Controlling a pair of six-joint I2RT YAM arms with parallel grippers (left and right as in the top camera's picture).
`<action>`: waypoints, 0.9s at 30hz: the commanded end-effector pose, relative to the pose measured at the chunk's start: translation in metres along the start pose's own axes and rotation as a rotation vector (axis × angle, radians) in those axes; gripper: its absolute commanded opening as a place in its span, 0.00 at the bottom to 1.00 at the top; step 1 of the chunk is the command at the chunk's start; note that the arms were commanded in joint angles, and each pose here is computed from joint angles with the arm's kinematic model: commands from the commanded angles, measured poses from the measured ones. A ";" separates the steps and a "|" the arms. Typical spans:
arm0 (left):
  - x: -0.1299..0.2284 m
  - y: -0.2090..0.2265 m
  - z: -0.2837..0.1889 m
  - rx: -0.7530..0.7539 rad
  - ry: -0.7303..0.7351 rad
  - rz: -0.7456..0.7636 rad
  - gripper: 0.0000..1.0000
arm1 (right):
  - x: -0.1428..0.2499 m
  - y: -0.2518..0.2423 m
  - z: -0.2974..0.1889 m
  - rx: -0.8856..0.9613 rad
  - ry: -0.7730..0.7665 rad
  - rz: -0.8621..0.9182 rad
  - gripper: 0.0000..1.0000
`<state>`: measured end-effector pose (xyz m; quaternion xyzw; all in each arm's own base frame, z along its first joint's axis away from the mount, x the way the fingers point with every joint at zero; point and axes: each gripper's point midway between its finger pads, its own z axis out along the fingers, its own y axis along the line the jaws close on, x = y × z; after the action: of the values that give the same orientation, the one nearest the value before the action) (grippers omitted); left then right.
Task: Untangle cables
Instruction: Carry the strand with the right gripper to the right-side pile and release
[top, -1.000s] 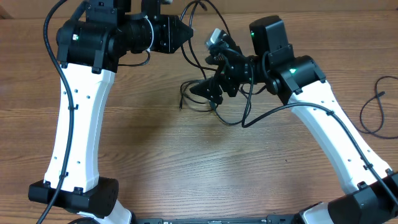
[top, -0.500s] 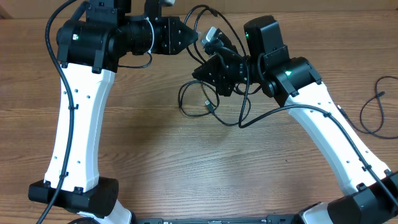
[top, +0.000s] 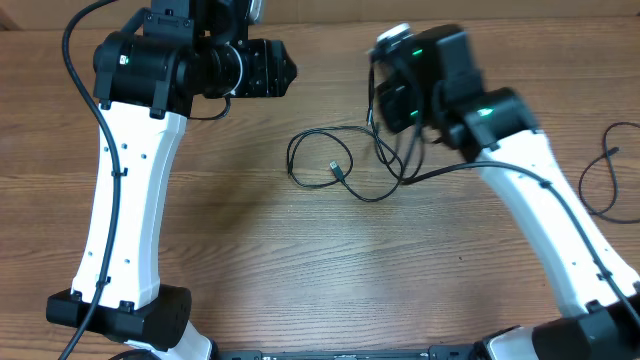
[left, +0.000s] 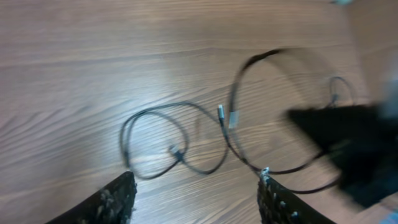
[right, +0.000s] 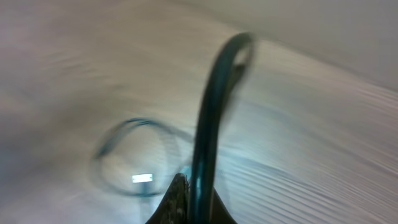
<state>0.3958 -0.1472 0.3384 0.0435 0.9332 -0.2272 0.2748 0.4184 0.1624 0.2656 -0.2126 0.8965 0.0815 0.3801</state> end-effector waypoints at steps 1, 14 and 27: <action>0.003 0.021 0.001 -0.114 0.008 0.014 0.57 | -0.028 -0.082 -0.066 0.307 -0.130 0.108 0.04; 0.028 0.095 -0.026 -0.560 0.088 0.010 0.61 | 0.073 -0.295 -0.157 0.833 -0.052 0.525 0.04; 0.049 0.102 -0.033 -0.599 0.178 0.006 0.68 | 0.169 -0.357 -0.113 0.811 0.112 0.803 0.04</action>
<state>0.3599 -0.0472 0.2989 -0.0214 0.9781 0.0517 0.2003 0.3925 -0.2433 0.2497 0.2935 0.8799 -0.1585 0.3383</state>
